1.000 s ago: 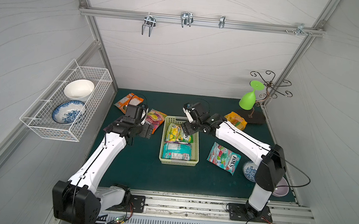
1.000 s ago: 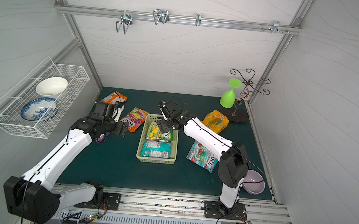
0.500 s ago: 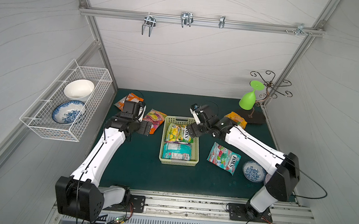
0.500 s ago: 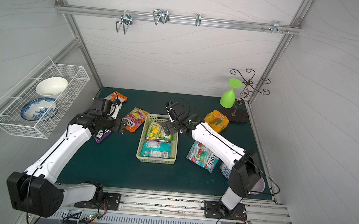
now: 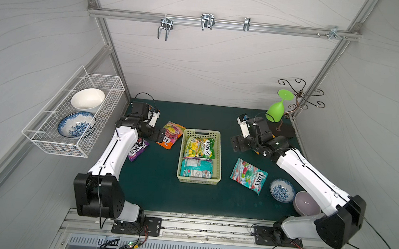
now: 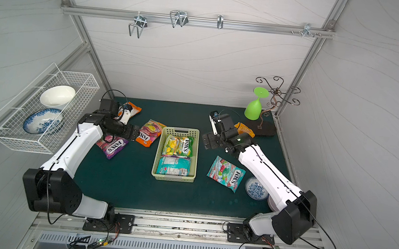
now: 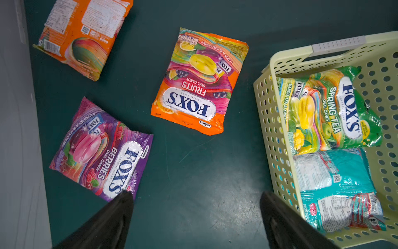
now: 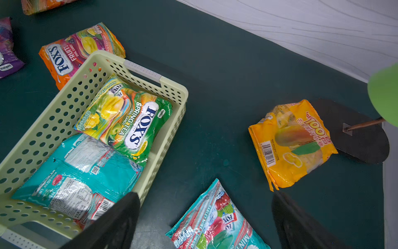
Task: Put the candies in the basket
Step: Pick up the candy at the center of the board.
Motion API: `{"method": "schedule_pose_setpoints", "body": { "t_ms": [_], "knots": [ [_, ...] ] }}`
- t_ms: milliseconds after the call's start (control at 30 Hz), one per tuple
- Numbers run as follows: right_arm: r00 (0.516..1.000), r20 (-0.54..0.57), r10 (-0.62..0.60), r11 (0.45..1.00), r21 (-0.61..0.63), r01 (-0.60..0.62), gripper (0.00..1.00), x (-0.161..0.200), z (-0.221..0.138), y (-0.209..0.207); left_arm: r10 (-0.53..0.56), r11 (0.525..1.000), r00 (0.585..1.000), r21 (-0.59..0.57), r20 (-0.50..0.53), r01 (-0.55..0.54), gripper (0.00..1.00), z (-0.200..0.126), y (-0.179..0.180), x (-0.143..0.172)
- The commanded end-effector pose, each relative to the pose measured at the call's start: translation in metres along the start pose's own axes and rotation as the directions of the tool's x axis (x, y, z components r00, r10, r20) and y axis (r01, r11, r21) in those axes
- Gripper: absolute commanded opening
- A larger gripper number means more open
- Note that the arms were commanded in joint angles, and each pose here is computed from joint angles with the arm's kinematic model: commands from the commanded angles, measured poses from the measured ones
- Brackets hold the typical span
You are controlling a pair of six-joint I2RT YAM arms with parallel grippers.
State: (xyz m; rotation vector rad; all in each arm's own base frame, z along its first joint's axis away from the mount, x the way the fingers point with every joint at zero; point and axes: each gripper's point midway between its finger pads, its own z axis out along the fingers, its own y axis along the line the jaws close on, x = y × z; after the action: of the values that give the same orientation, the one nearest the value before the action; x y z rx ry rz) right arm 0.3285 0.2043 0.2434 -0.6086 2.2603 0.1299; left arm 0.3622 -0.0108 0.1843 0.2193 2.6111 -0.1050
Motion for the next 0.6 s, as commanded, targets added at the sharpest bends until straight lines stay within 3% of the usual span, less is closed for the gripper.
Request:
{"method": "schedule_pose_setpoints", "body": {
  "t_ms": [0,233,567],
  "knots": [
    [1.000,0.017,0.007,1.000,-0.027,-0.007,0.99,0.003,-0.012,-0.009,0.041,0.998,0.999,0.040,0.012,-0.042,0.96,0.008,0.000,-0.019],
    [0.998,0.049,0.029,1.000,-0.012,-0.028,0.99,0.019,-0.020,-0.032,0.044,0.997,0.998,0.064,-0.038,-0.041,0.94,0.041,0.012,-0.035],
    [0.995,0.099,0.001,1.000,-0.005,0.000,0.99,0.031,-0.023,-0.034,0.034,0.996,0.992,0.089,-0.125,-0.023,0.91,0.096,0.030,-0.052]
  ]
}}
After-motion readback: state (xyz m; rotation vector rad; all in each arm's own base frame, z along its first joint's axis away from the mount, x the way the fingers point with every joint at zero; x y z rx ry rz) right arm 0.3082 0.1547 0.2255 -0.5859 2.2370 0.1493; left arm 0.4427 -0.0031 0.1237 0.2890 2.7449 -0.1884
